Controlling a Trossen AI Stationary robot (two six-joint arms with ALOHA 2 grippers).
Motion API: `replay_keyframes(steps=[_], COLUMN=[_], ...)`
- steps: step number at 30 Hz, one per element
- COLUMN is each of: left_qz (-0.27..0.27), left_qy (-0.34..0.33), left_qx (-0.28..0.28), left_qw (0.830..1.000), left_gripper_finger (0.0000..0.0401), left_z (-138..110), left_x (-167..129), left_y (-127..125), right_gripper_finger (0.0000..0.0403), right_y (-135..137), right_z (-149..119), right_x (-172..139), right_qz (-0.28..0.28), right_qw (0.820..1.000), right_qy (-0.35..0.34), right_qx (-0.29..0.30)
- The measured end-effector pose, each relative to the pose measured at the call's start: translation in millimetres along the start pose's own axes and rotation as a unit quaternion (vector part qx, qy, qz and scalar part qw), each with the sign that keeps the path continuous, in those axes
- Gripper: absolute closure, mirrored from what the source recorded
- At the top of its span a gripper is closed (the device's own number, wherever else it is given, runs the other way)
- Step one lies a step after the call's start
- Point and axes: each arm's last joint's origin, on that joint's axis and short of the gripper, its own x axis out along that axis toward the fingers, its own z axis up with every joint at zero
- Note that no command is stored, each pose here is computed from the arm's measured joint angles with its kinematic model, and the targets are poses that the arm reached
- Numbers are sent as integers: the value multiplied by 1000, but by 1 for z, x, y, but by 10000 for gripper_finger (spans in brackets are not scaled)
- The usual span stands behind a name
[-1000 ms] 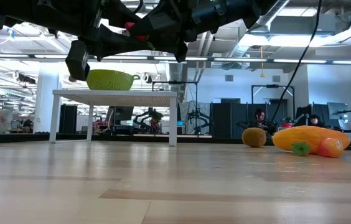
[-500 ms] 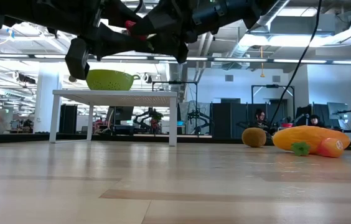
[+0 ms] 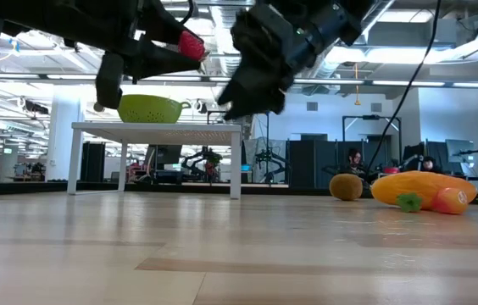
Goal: Pick & Place Fruit
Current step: Put the strawberry into the green strainer bowl on the shelf
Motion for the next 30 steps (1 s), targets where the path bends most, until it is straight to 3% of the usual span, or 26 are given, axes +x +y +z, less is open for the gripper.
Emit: replay_keyframes(steps=[5,11,16,22,27,30], left_qz=[69,134,197,298,354,369], left_qy=[131,246,282,276,274,293], left_qx=[19,-21,-93,-253,-339,-344], left_qw=[989,960,934,878,827,812], left_gripper_finger=[250,262,247,257,260,248], left_z=[-11,-41,-67,-91,-107,-116], left_x=[4,12,6,-15,-21,-16], left_y=[13,49,90,130,142,142], right_gripper_finger=[199,215,230,240,243,242], right_y=[2,2,2,2,2,2], right_z=[-14,-28,-28,-27,-26,-25], right_x=[1,4,4,4,4,4], right_qz=[-9,-13,-13,-12,-11,-9], right_qw=[998,997,997,997,997,998], right_qy=[53,76,76,72,68,62], right_qx=[17,26,26,26,26,25])
